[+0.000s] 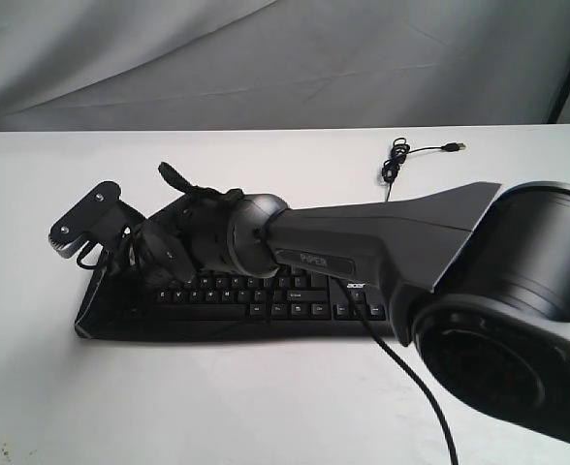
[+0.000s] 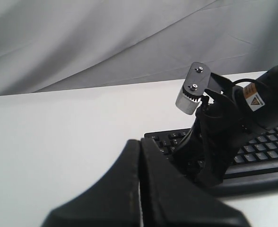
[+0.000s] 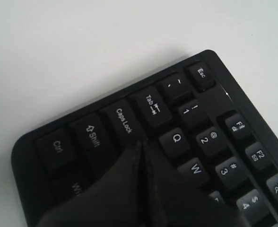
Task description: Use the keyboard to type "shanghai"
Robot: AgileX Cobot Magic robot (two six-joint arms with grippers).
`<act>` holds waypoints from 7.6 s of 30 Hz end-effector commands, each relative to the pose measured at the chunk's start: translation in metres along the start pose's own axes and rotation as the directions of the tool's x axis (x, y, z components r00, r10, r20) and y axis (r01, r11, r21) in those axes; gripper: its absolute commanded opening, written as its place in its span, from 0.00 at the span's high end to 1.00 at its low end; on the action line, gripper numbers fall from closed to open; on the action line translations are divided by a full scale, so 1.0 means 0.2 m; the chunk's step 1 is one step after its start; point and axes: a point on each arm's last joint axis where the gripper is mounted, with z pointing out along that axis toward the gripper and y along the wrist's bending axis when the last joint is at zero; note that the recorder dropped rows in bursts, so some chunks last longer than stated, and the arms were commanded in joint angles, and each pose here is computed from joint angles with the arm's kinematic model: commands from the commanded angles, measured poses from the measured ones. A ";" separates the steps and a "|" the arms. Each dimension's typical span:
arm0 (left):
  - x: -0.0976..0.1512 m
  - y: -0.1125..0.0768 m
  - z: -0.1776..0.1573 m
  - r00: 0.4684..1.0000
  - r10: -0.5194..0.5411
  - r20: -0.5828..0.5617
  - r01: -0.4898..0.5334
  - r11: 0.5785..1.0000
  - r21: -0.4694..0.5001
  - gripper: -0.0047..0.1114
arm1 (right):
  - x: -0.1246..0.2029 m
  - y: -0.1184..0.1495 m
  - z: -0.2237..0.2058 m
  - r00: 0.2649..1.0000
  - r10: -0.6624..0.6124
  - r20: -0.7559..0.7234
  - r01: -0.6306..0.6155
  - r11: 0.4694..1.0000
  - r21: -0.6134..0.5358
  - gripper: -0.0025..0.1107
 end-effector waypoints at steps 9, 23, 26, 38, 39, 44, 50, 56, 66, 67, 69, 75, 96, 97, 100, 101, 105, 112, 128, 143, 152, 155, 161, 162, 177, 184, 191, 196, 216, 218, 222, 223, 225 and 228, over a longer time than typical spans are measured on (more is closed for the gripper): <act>0.00 0.00 0.00 1.000 -0.001 0.004 0.001 1.000 0.003 0.96 | -0.02 -0.04 -0.03 1.000 -0.006 0.003 0.006 1.000 0.010 0.98; 0.00 0.00 0.00 1.000 -0.001 0.004 0.001 1.000 0.003 0.96 | -0.01 -0.13 -0.51 0.999 -0.035 0.038 0.032 0.997 0.072 0.98; 0.00 0.00 0.00 1.000 -0.001 0.004 0.001 1.000 0.003 0.96 | 0.11 -0.16 -0.57 0.998 0.014 0.056 -0.019 0.996 0.087 0.98; 0.00 0.00 0.00 1.000 -0.001 0.004 0.001 1.000 0.003 0.96 | 0.34 -0.16 -0.38 0.994 0.112 0.018 -0.113 0.991 0.077 0.98; 0.00 0.00 0.00 1.000 -0.001 0.004 0.001 1.000 0.003 0.96 | 0.35 -0.16 -0.37 0.994 0.112 0.011 -0.113 0.991 0.076 0.98; 0.00 0.00 0.00 1.000 -0.001 0.004 0.001 1.000 0.003 0.96 | 0.36 -0.16 -0.35 0.994 0.111 0.015 -0.112 0.991 0.077 0.98; 0.00 0.00 0.00 1.000 -0.001 0.004 0.001 1.000 0.003 0.96 | 0.35 -0.17 -0.35 0.993 0.114 0.030 -0.116 0.990 0.083 0.98; 0.00 0.00 0.00 1.000 -0.001 0.004 0.001 1.000 0.003 0.96 | 0.37 -0.18 -0.34 0.993 0.115 0.028 -0.117 0.990 0.084 0.98; 0.00 0.00 0.00 1.000 -0.001 0.004 0.001 1.000 0.003 0.96 | 0.38 -0.18 -0.31 0.992 0.123 0.020 -0.125 0.989 0.084 0.98; 0.00 0.00 0.00 1.000 -0.001 0.004 0.001 1.000 0.003 0.96 | 0.38 -0.18 -0.31 0.992 0.124 0.008 -0.125 0.989 0.082 0.98; 0.00 0.00 0.00 1.000 -0.001 0.004 0.001 1.000 0.003 0.96 | 0.37 -0.18 -0.31 0.992 0.124 0.008 -0.125 0.989 0.081 0.98; 0.00 0.00 0.00 1.000 -0.001 0.004 0.001 1.000 0.003 0.96 | 0.37 -0.18 -0.30 0.992 0.125 0.006 -0.125 0.989 0.081 0.98; 0.00 0.00 0.00 1.000 -0.001 0.004 0.001 1.000 0.003 0.96 | 0.18 -0.20 -0.35 0.994 0.106 0.035 -0.109 0.992 0.072 0.98; 0.00 0.00 0.00 1.000 -0.001 0.004 0.001 1.000 0.003 0.96 | 0.18 -0.20 -0.35 0.994 0.106 0.037 -0.109 0.991 0.072 0.98; 0.00 0.00 0.00 1.000 -0.001 0.004 0.001 1.000 0.003 0.96 | 0.19 -0.18 -0.33 0.994 0.102 0.032 -0.104 0.992 0.068 0.98; 0.00 0.00 0.00 1.000 -0.001 0.004 0.001 1.000 0.003 0.96 | 0.19 -0.18 -0.32 0.994 0.100 0.036 -0.103 0.992 0.068 0.98; 0.00 0.00 0.00 1.000 -0.001 0.004 0.001 1.000 0.003 0.96 | 0.20 -0.16 -0.25 0.995 0.092 0.030 -0.094 0.994 0.061 0.98; 0.00 0.00 0.00 1.000 -0.001 0.004 0.001 1.000 0.003 0.96 | 0.21 -0.15 -0.20 0.996 0.083 0.018 -0.084 0.995 0.057 0.98; 0.00 0.00 0.00 1.000 -0.001 0.004 0.001 1.000 0.003 0.96 | 0.26 -0.15 -0.16 0.997 0.069 -0.018 -0.068 0.996 0.054 0.98; 0.00 0.00 0.00 1.000 -0.001 0.004 0.001 1.000 0.003 0.96 | 0.26 -0.23 -0.30 0.996 0.063 -0.060 -0.059 0.996 0.071 0.98; 0.00 0.00 0.00 1.000 -0.001 0.004 0.001 1.000 0.003 0.96 | 0.28 -0.23 -0.29 0.997 0.065 -0.040 -0.062 0.995 0.079 0.98; 0.00 0.00 0.00 1.000 -0.001 0.004 0.001 1.000 0.003 0.96 | 0.27 -0.24 -0.29 0.997 0.071 -0.032 -0.068 0.995 0.079 0.98; 0.00 0.00 0.00 1.000 -0.001 0.004 0.001 1.000 0.003 0.96 | 0.27 -0.24 -0.28 0.997 0.071 -0.013 -0.069 0.994 0.084 0.98; 0.00 0.00 0.00 1.000 -0.001 0.004 0.001 1.000 0.003 0.96 | 0.28 -0.24 -0.27 0.997 0.071 -0.019 -0.069 0.994 0.083 0.98; 0.00 0.00 0.00 1.000 -0.001 0.004 0.001 1.000 0.003 0.96 | 0.16 -0.18 -0.33 0.999 0.039 0.028 -0.041 0.997 0.069 0.98; 0.00 0.00 0.00 1.000 -0.001 0.004 0.001 1.000 0.003 0.96 | -0.03 -0.06 -0.22 0.999 -0.012 0.053 0.011 1.000 0.026 0.98; 0.00 0.00 0.00 1.000 -0.001 0.004 0.001 1.000 0.003 0.96 | -0.07 -0.01 -0.07 0.999 -0.015 0.036 0.015 1.000 0.000 0.98; 0.00 0.00 0.00 1.000 -0.001 0.004 0.001 1.000 0.003 0.96 | -0.06 0.00 -0.04 0.999 -0.013 0.036 0.013 1.000 -0.001 0.98; 0.00 0.00 0.00 1.000 -0.001 0.004 0.001 1.000 0.003 0.96 | -0.05 -0.01 -0.04 0.999 -0.029 0.016 0.029 1.000 0.003 0.98; 0.00 0.00 0.00 1.000 -0.001 0.004 0.001 1.000 0.003 0.96 | -0.08 -0.02 -0.09 0.999 -0.049 0.016 0.049 0.999 0.011 0.98; 0.00 0.00 0.00 1.000 -0.001 0.004 0.001 1.000 0.003 0.96 | -0.11 -0.06 -0.20 0.998 -0.055 0.000 0.055 0.998 0.031 0.98; 0.00 0.00 0.00 1.000 -0.001 0.004 0.001 1.000 0.003 0.96 | -0.10 -0.08 -0.23 0.999 -0.051 -0.002 0.051 0.998 0.038 0.98; 0.00 0.00 0.00 1.000 -0.001 0.004 0.001 1.000 0.003 0.96 | -0.06 -0.12 -0.29 0.999 -0.037 -0.001 0.037 0.998 0.052 0.98; 0.00 0.00 0.00 1.000 -0.001 0.004 0.001 1.000 0.003 0.96 | 0.04 -0.19 -0.38 1.000 -0.008 0.010 0.007 0.997 0.076 0.98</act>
